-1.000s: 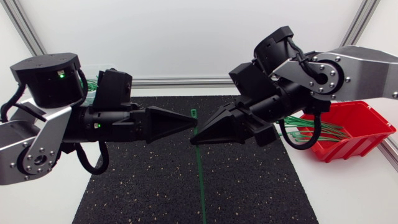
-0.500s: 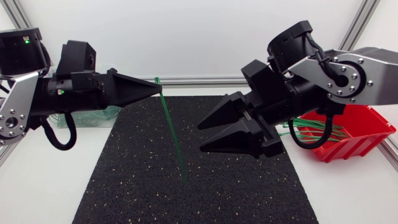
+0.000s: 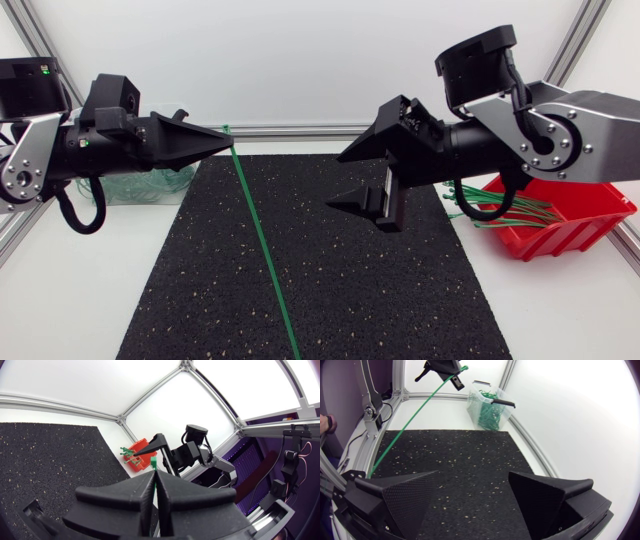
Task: Take a green cable tie from the red box, thread the tail through the head to close it, then place it in the transparent bin on the left.
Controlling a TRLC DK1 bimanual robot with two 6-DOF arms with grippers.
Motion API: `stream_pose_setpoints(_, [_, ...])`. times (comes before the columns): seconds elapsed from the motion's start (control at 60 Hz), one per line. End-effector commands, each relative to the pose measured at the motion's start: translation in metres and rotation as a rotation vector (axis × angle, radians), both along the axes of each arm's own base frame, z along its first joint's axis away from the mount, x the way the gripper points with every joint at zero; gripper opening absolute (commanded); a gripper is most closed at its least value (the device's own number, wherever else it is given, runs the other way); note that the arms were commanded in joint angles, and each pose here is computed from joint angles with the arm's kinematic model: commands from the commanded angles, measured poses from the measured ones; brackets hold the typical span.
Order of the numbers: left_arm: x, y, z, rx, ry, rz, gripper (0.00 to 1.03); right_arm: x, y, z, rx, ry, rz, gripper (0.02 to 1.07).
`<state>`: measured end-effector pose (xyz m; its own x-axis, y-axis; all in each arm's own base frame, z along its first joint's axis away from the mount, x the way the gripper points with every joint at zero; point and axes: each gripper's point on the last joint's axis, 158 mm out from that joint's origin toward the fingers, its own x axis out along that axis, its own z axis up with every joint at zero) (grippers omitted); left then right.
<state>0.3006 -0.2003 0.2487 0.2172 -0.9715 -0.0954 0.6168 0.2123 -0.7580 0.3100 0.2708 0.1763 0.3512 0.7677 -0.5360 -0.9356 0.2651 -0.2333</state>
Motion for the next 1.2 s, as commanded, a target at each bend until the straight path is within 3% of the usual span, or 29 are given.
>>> stream_pose_setpoints(0.0, [0.008, 0.002, 0.004, -0.006, -0.011, -0.011, 0.04, 0.005, 0.004, -0.012, -0.030, -0.031, 0.011, 1.04])
stream_pose_setpoints(0.167, [0.023, 0.003, -0.007, -0.004, 0.058, -0.008, 0.04, 0.023, 0.005, -0.035, -0.209, -0.235, 0.090, 1.04])
stream_pose_setpoints(0.4, [0.028, 0.007, -0.012, -0.007, 0.084, -0.002, 0.04, 0.038, 0.016, -0.027, -0.286, -0.602, 0.170, 1.04])
stream_pose_setpoints(0.6, [0.035, 0.008, -0.018, 0.002, 0.083, 0.005, 0.04, 0.039, 0.021, -0.026, -0.362, -0.722, 0.236, 1.04])
stream_pose_setpoints(0.8, [0.042, 0.007, -0.022, 0.004, 0.100, 0.007, 0.04, 0.021, 0.023, -0.039, -0.399, -0.773, 0.310, 1.04])
stream_pose_setpoints(0.95, [0.042, 0.007, -0.024, 0.006, 0.100, 0.006, 0.04, 0.020, 0.026, -0.034, -0.371, -0.866, 0.297, 1.04])
stream_pose_setpoints(1.183, [0.040, 0.003, -0.027, 0.015, 0.097, 0.003, 0.04, 0.018, 0.035, -0.008, -0.342, -1.196, 0.422, 1.04])
